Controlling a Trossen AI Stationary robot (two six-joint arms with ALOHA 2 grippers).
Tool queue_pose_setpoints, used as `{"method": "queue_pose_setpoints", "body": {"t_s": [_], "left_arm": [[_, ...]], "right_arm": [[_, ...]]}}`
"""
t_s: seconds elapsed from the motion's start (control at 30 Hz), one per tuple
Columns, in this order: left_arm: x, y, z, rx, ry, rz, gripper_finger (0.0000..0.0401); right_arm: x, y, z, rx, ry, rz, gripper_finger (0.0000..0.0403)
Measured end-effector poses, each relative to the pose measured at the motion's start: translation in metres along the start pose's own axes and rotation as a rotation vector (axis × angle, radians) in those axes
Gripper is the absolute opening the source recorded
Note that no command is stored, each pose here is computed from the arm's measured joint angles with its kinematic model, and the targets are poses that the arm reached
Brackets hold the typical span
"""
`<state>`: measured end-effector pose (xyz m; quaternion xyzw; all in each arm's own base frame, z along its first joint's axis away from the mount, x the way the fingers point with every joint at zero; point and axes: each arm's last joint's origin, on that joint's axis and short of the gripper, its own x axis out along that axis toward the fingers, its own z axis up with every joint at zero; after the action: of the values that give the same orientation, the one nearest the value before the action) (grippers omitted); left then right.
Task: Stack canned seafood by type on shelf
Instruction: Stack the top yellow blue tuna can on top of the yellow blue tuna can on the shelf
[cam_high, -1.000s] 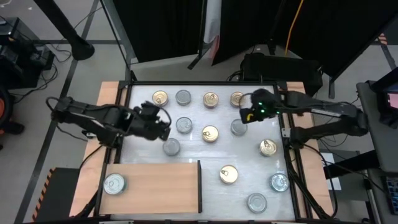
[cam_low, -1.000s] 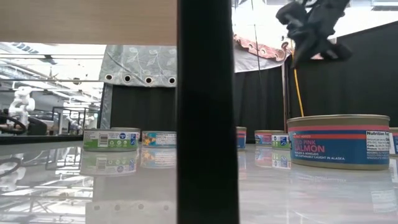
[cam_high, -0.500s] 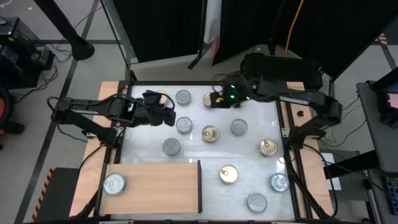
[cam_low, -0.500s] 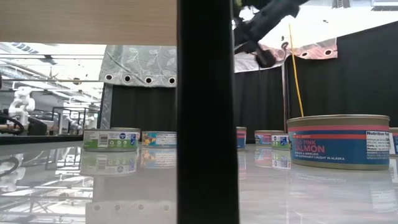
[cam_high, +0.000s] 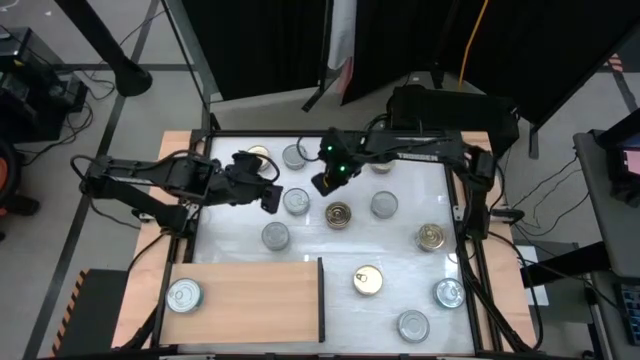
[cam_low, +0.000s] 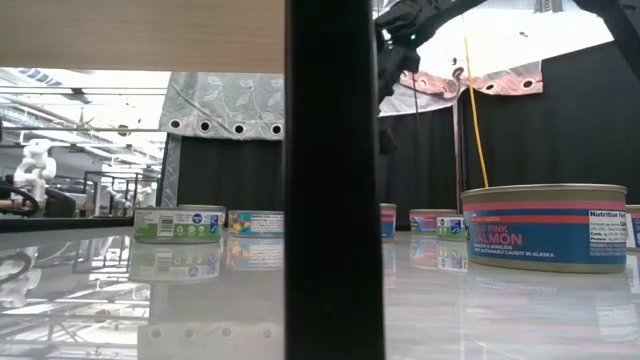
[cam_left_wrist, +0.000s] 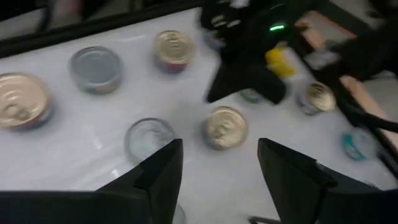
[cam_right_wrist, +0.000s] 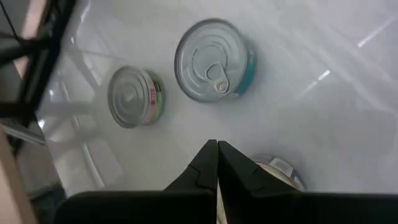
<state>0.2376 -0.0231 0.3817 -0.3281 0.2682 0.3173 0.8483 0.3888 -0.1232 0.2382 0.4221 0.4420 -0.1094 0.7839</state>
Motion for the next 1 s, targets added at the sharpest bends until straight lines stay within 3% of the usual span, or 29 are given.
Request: {"method": "queue_pose_setpoints", "body": {"t_s": [0.2,0.73,1.0], "left_arm": [[-0.01,-0.01,-0.003,0.086,-0.027,-0.103,0.0178],[-0.011,-0.013,-0.011,0.128,-0.001,-0.104,0.0175],[-0.011,-0.007,-0.021,0.16,0.046,-0.042,0.0175]], "right_arm": [[0.025,0.011,-0.003,-0.073,-0.053,-0.027,0.0001],[0.094,-0.001,-0.007,0.01,-0.066,-0.054,0.0],[0.098,-0.005,-0.008,0.01,-0.048,-0.086,0.0]]}}
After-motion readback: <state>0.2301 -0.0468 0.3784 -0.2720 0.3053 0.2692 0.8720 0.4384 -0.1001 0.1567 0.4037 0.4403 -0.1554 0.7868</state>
